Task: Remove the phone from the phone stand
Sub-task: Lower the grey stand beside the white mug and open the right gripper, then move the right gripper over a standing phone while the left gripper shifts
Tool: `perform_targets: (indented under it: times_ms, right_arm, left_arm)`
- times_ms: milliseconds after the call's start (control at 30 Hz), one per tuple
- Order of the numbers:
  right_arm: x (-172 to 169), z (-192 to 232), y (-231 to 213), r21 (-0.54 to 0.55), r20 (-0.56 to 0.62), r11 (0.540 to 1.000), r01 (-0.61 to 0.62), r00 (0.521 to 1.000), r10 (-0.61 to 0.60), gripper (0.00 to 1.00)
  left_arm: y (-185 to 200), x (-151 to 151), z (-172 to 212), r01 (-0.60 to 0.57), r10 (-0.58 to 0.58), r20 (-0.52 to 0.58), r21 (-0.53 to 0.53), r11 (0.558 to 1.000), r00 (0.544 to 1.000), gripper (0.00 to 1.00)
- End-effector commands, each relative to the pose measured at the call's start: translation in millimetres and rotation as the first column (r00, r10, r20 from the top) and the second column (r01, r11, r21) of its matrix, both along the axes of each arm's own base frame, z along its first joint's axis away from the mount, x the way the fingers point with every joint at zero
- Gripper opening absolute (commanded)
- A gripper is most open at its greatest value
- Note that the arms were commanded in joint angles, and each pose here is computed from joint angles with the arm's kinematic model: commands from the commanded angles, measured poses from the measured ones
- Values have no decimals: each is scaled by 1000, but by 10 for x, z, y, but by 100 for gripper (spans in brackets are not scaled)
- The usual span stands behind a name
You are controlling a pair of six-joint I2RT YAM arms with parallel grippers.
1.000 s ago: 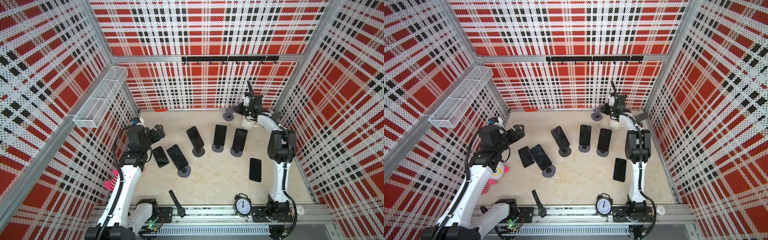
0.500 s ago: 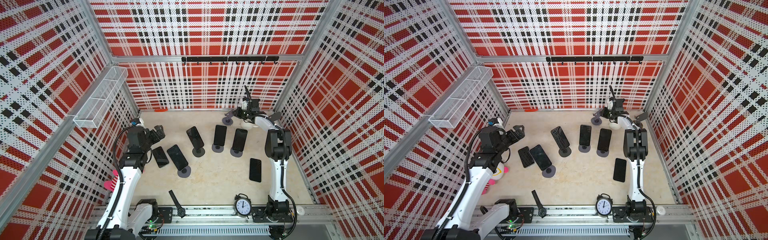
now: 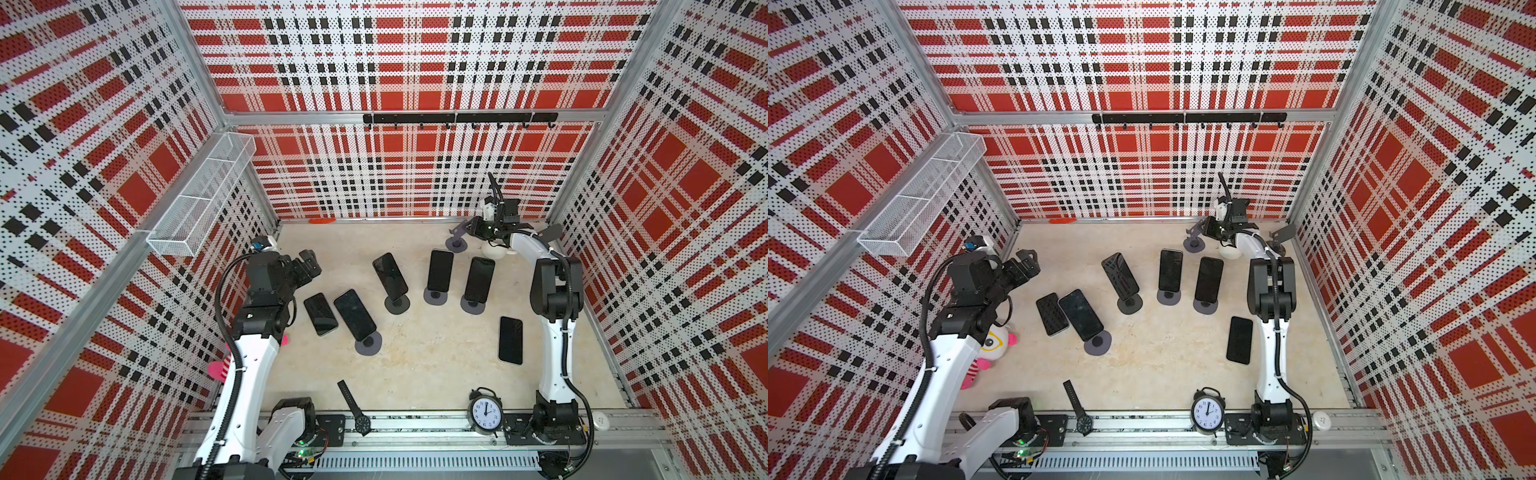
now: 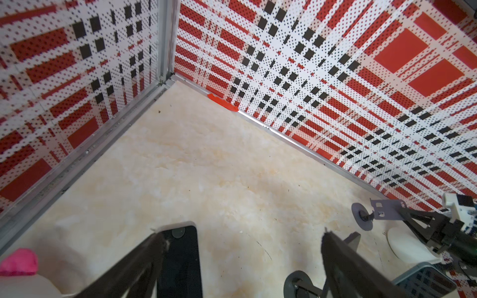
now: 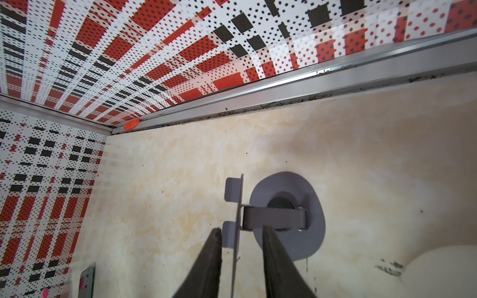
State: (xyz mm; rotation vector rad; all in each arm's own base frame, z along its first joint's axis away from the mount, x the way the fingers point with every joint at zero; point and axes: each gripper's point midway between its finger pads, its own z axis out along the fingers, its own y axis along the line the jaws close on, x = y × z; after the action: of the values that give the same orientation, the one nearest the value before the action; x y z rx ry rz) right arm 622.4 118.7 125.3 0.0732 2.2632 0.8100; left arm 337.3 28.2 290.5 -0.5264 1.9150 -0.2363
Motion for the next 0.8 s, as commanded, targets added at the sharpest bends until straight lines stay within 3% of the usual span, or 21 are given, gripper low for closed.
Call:
perform_targets:
  times_ms: [0,200,400,767]
  right_arm:
    - [-26,543,-67,-24,101,1000,-1,995,3,34]
    - [-161,860,-115,-66,145,998,9,989,1,37]
    - [-359,1178,-194,-75,203,996,55,978,-39,40]
    - [-1048,1647,-569,-112,354,955,275,909,-220,47]
  left_arm:
    - [46,-71,232,-4,3,45,35,999,999,98]
    - [106,-127,483,-13,1,101,115,993,995,98]
    - [143,-105,512,-28,15,106,123,992,994,98]
    - [-189,74,451,40,-45,116,44,998,992,98]
